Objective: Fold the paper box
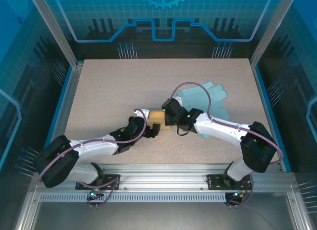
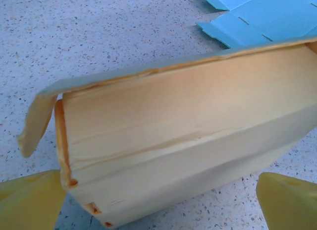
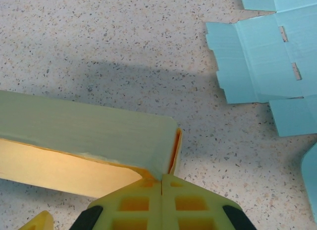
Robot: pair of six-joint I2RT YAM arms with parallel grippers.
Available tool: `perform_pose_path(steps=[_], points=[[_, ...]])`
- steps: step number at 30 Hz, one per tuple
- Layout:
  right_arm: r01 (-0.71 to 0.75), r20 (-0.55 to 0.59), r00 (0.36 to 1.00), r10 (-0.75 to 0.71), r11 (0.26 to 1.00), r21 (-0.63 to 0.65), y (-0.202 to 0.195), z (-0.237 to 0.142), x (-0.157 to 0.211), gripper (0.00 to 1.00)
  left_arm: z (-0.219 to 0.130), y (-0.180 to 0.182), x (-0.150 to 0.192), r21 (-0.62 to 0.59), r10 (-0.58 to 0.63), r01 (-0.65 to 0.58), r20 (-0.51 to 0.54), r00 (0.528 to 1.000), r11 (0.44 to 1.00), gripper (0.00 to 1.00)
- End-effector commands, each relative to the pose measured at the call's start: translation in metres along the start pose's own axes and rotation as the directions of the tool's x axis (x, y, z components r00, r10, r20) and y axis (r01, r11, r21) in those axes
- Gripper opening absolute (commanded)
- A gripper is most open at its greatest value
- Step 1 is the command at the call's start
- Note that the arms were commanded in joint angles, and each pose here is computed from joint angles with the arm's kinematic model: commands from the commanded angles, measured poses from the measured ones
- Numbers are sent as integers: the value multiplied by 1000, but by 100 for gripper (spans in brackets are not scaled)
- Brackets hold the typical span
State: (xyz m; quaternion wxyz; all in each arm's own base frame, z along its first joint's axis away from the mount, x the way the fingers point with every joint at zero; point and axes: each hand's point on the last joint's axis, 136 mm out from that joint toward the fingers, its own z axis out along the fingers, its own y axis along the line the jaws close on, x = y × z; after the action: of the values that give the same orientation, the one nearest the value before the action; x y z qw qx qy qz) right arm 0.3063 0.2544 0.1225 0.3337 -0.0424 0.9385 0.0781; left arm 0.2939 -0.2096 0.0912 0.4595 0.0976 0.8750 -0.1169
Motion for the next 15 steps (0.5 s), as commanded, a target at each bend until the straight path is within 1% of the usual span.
perform_pose_path(steps=[1, 5, 8, 11, 13, 15], points=[[18, -28, 999, -16, 998, 54, -16, 1, 11, 0, -7, 5, 10, -12, -22, 22, -18, 1000, 1000, 99], [17, -24, 1000, -16, 998, 55, -16, 0, 9, 0, -25, 1, 1, 34, -59, 60, -20, 998, 998, 98], [16, -24, 1000, -14, 998, 62, -18, 0, 10, 0, -51, -2, -12, 73, -60, 63, -34, 998, 995, 90], [18, -25, 1000, -16, 998, 66, -18, 0, 11, 0, -79, 9, -29, 43, -60, 62, -48, 997, 997, 82], [19, -24, 1000, -17, 998, 64, -18, 0, 11, 0, -92, 16, -38, 30, -66, 69, -79, 995, 997, 79], [21, -25, 1000, -19, 998, 63, -18, 1, 10, 0, -100, 22, -43, 48, -89, 97, -158, 983, 994, 79]])
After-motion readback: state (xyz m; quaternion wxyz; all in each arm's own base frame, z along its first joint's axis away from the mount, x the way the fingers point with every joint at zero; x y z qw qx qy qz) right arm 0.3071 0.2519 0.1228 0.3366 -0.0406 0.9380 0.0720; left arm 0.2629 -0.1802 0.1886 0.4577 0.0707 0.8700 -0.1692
